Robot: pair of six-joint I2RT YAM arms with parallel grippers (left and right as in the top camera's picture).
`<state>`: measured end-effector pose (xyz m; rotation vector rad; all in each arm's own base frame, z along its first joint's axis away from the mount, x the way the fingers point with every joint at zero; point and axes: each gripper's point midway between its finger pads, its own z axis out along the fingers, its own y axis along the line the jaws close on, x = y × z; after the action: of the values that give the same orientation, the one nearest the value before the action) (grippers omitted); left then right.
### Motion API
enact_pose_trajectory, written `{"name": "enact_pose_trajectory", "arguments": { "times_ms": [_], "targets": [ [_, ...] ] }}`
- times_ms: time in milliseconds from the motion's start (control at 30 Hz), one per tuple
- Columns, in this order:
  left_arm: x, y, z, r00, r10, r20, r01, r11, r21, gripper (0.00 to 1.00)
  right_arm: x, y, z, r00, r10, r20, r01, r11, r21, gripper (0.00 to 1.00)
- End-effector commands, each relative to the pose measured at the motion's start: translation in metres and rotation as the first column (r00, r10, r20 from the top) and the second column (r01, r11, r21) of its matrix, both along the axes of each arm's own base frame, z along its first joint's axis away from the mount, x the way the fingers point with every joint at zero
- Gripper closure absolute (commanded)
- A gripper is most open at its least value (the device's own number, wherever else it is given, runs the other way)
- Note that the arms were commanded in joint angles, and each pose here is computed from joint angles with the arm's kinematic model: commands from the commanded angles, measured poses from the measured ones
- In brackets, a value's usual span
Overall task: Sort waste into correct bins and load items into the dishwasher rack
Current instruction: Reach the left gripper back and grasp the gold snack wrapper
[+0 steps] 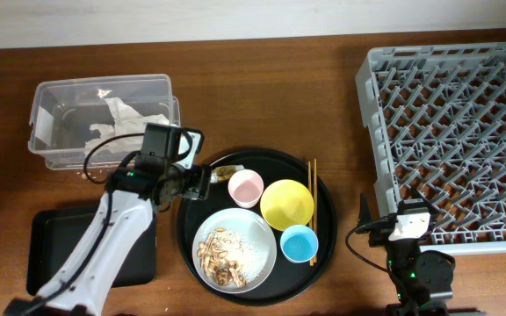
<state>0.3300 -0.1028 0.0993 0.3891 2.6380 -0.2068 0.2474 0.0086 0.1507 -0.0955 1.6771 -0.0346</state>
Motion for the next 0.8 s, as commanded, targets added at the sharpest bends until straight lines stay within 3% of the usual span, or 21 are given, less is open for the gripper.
{"name": "enact_pose_trajectory", "arguments": {
  "times_ms": [0, 200, 433, 700, 767],
  "targets": [
    [-0.002, -0.011, -0.021, 0.991, -0.13, -0.033, 0.131, 0.99, 0.056, 0.25, 0.0, -0.003, -0.004, 1.0, -0.014, -0.008, 0.014, 1.0, 0.001, 0.01],
    [0.015, -0.028, -0.034, 0.975, -0.223, 0.019, 0.221, 0.971, 0.095, 0.25, 0.0, -0.003, -0.004, 1.0, -0.014, -0.008, 0.014, 1.0, 0.001, 0.01],
    [0.022, -0.007, -0.061, 0.984, -0.174, -0.026, 0.175, 0.96, 0.22, 0.25, 0.0, -0.003, -0.004, 1.0, -0.014, -0.008, 0.014, 1.0, 0.001, 0.01],
    [0.015, -0.006, -0.08, 0.98, -0.176, -0.089, 0.191, 0.956, 0.221, 0.29, 0.0, -0.003, -0.004, 1.0, -0.014, -0.008, 0.014, 1.0, 0.001, 0.01],
    [0.016, -0.007, -0.083, 0.98, -0.175, -0.093, 0.192, 0.956, 0.222, 0.39, 0.0, -0.003, -0.004, 1.0, -0.014, -0.008, 0.014, 1.0, 0.001, 0.01]
  ]
}}
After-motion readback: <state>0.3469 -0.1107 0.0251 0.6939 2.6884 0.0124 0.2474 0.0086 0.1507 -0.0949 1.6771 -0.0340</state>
